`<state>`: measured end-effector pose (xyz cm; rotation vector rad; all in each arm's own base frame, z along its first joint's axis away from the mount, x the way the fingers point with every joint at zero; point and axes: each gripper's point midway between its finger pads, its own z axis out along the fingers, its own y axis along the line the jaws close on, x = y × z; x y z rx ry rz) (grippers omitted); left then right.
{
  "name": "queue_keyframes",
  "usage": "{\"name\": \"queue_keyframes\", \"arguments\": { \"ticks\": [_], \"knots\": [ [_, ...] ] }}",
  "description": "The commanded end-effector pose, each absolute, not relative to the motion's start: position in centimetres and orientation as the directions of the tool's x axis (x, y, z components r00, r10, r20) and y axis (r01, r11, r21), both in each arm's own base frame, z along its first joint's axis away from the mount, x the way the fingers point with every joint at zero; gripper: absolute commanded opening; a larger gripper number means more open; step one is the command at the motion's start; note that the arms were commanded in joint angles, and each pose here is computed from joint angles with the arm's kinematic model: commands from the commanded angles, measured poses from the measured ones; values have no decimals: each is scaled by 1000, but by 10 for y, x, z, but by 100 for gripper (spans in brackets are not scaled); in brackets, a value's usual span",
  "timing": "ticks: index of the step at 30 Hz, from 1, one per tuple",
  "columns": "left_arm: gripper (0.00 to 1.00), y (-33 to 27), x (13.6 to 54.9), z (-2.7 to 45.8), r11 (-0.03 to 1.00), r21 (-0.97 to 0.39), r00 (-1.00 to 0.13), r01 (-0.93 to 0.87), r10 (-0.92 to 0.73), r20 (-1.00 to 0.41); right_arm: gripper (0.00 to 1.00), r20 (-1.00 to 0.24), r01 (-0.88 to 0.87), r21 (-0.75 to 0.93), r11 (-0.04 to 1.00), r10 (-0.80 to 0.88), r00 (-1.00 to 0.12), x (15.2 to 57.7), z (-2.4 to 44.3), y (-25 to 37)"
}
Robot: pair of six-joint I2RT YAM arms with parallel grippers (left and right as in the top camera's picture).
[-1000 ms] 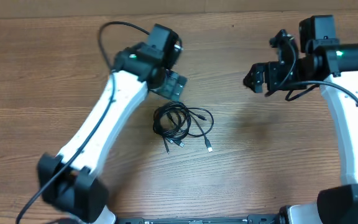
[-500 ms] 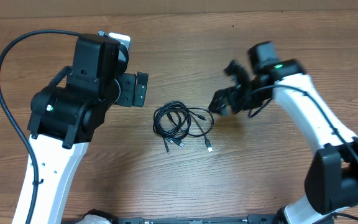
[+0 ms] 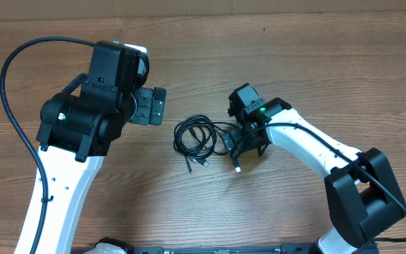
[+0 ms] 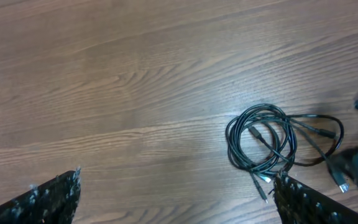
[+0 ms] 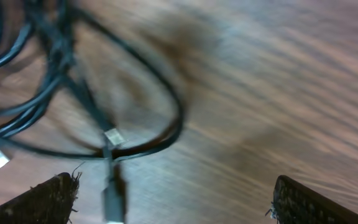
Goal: Untangle cables
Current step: 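Lower the right gripper onto the cable bundle and grasp a strand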
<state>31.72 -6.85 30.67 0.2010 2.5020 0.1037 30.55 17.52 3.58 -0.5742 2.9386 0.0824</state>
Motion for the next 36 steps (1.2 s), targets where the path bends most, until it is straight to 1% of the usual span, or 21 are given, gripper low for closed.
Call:
{"name": "queue_keyframes", "arguments": {
  "ticks": [1,5,7,13,17,18,19,21,22,23,24,26,29,30,33,36],
  "knots": [
    [100,-67,316,305,986,130,-801,106,162,-577,100,-191,-312,-22,950,-310,-931,319,36,164],
    [100,-67,316,304,987,127,-803,103,158,-575,100,-258,-319,21,947,-303,-917,333,38,178],
    [99,-67,315,304,987,128,-807,101,156,-570,100,-262,-325,43,945,-303,-916,334,35,184],
    [100,-66,312,302,986,131,-815,103,159,-558,100,-205,-326,35,945,-313,-928,330,13,182],
    [100,-66,312,302,986,131,-814,103,159,-558,100,-142,-325,23,946,-318,-937,321,-2,177],
    [99,-66,312,302,986,131,-814,103,159,-558,98,-136,-325,18,946,-319,-938,321,-5,176],
    [100,-66,312,302,986,130,-814,103,159,-559,95,-131,-325,18,946,-320,-938,321,-8,176],
    [100,-66,312,302,986,131,-814,103,159,-558,84,-136,-325,18,946,-319,-938,323,-12,177],
    [100,-66,312,302,986,131,-814,103,159,-558,75,-139,-324,19,946,-319,-938,324,-14,178],
    [100,-66,312,302,986,131,-814,103,159,-558,51,-154,-324,23,946,-317,-936,328,-15,180],
    [100,-66,312,302,986,131,-814,103,159,-558,41,-161,-325,24,946,-317,-935,330,-14,181],
    [100,-66,312,302,986,131,-814,103,159,-558,25,-176,-324,26,946,-315,-933,333,-14,183],
    [99,-66,312,302,986,130,-814,103,159,-559,7,-190,-325,29,945,-314,-930,336,-13,184],
    [100,-66,312,302,986,130,-814,103,159,-559,4,-195,-325,30,945,-313,-930,337,-13,185],
    [100,-66,313,302,986,130,-812,102,158,-562,4,-203,-325,31,945,-312,-928,339,-11,186],
    [100,-67,315,304,987,128,-807,101,157,-570,4,-210,-323,25,946,-311,-927,345,1,187]
  ]
}}
